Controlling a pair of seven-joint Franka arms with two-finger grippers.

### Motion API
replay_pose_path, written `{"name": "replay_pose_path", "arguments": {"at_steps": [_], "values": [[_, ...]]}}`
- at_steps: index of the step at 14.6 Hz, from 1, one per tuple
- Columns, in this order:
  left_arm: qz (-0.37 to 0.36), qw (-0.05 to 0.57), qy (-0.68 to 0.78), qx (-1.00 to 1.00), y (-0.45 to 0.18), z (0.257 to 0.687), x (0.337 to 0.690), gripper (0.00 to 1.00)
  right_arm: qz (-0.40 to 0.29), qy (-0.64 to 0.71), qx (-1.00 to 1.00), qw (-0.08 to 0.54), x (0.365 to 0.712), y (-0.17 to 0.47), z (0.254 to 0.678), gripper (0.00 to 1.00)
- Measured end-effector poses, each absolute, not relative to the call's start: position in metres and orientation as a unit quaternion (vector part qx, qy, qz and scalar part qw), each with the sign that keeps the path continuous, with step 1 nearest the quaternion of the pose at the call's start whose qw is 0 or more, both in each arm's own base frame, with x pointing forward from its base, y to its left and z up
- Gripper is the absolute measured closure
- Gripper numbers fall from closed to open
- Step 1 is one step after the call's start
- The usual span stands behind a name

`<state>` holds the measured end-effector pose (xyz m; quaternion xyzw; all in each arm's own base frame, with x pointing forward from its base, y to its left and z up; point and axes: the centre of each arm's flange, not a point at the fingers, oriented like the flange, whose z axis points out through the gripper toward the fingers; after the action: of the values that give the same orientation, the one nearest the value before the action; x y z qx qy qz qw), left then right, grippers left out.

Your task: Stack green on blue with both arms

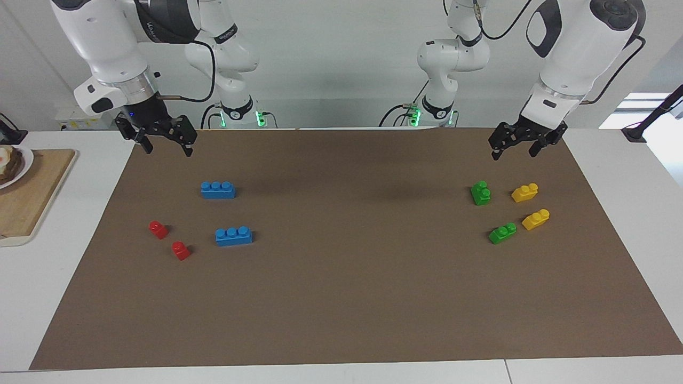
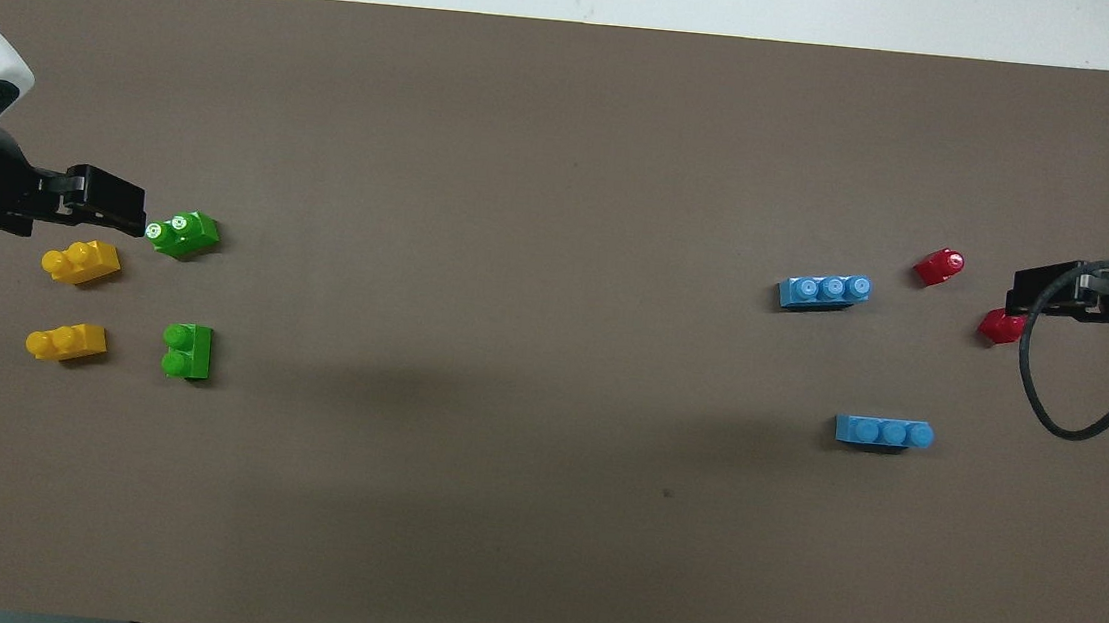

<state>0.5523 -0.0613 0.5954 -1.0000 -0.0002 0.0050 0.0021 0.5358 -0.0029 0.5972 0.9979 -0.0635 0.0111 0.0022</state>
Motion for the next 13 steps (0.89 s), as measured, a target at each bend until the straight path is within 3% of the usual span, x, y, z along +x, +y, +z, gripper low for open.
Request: {"name": "replay_pose_path", "arguments": {"at_steps": [6, 13], "values": [[0.008, 0.002, -0.003, -1.0, -0.058, 0.593, 0.552, 0.0, 0.011, -0.063, 0.998, 0.002, 0.536, -0.003, 0.597, 0.0], [0.001, 0.003, -0.016, -1.0, -0.043, 0.557, 0.538, 0.0, 0.011, -0.063, 0.998, 0.002, 0.536, -0.003, 0.597, 0.0]]}}
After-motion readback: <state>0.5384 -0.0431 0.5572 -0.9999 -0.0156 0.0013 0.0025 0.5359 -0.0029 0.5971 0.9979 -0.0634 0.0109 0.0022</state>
